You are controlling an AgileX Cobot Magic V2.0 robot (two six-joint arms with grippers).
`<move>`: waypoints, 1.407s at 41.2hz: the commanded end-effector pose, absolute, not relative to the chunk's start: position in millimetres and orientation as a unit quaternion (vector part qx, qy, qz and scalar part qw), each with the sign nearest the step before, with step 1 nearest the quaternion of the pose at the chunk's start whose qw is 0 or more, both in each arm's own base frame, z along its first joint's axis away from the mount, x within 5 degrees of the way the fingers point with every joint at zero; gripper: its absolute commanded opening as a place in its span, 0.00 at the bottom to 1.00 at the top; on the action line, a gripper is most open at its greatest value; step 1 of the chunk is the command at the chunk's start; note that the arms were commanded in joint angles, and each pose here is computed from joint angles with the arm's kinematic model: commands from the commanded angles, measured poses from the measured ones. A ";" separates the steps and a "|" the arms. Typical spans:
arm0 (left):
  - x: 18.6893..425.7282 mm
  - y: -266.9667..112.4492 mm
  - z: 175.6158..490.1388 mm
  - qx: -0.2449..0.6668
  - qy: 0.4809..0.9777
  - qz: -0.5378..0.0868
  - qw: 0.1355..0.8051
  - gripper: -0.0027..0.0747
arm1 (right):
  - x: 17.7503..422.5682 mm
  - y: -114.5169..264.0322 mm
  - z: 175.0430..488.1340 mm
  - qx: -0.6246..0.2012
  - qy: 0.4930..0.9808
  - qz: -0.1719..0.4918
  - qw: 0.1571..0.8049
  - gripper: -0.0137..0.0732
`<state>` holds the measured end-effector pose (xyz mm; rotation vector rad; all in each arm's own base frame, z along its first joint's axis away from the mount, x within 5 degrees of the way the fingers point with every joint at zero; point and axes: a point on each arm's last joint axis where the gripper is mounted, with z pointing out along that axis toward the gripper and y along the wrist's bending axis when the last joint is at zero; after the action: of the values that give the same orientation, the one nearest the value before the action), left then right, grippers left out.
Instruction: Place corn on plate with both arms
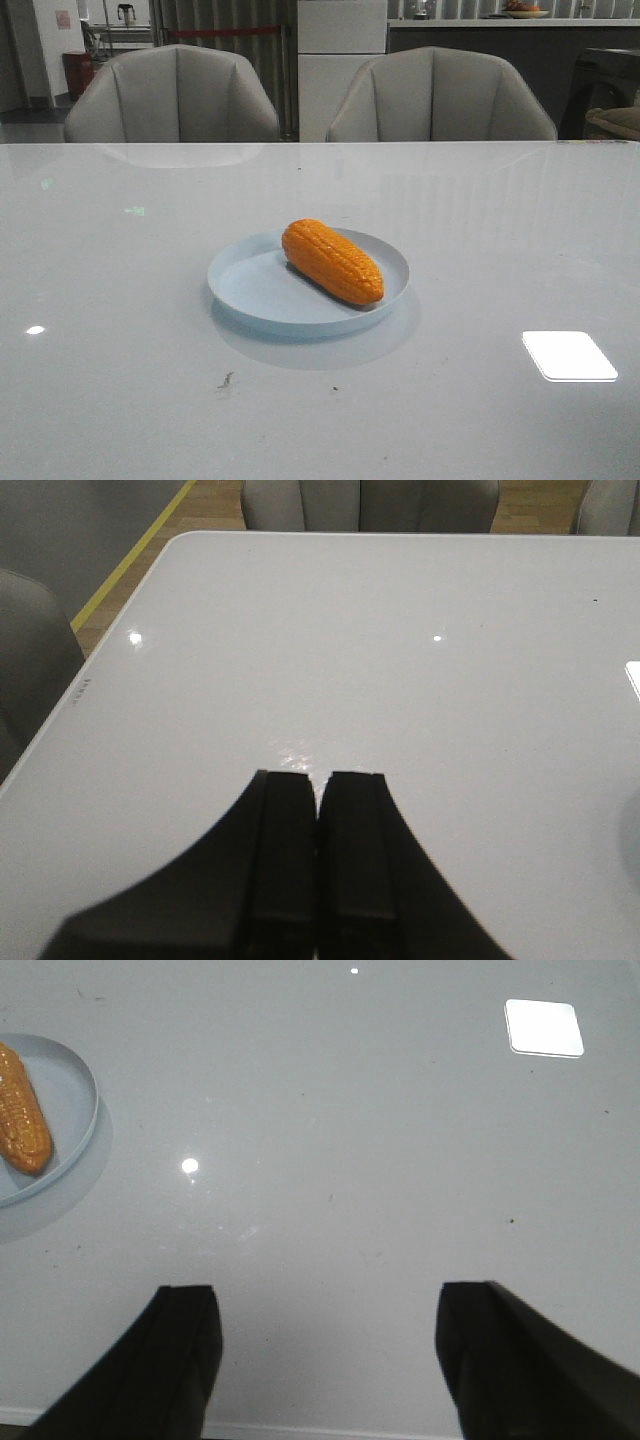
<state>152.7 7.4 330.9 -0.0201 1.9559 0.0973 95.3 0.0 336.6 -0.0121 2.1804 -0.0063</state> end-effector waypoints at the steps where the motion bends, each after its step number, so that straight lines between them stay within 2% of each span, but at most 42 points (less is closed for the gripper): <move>1: 154.1 6.4 347.9 -0.010 0.796 0.033 0.604 0.15 | 97.2 -0.7 349.6 -0.002 0.863 -0.005 0.505 0.80; 38: 153.9 6.5 347.2 -0.011 0.797 0.033 0.602 0.15 | 97.2 -0.7 349.6 -0.002 0.863 -0.005 0.505 0.80; 42: 147.7 5.6 351.2 -0.019 0.789 0.021 0.613 0.15 | 97.2 -0.7 349.5 -0.002 0.864 -0.005 0.504 0.80; 47: 137.4 1.5 357.7 -0.057 0.773 -0.038 0.630 0.15 | 97.2 -0.7 349.5 -0.002 0.864 -0.005 0.504 0.80; 55: 124.0 0.9 359.6 -0.055 0.755 -0.043 0.652 0.15 | 97.2 -0.7 349.5 -0.002 0.864 -0.005 0.504 0.80; 58: 117.1 -1.7 359.0 -0.024 0.737 -0.033 0.675 0.15 | 97.2 -0.7 349.5 -0.002 0.864 -0.005 0.504 0.80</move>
<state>122.5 0.5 341.5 -0.1040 1.8218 -0.0746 94.5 0.0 335.6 -0.0121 2.1805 -0.0063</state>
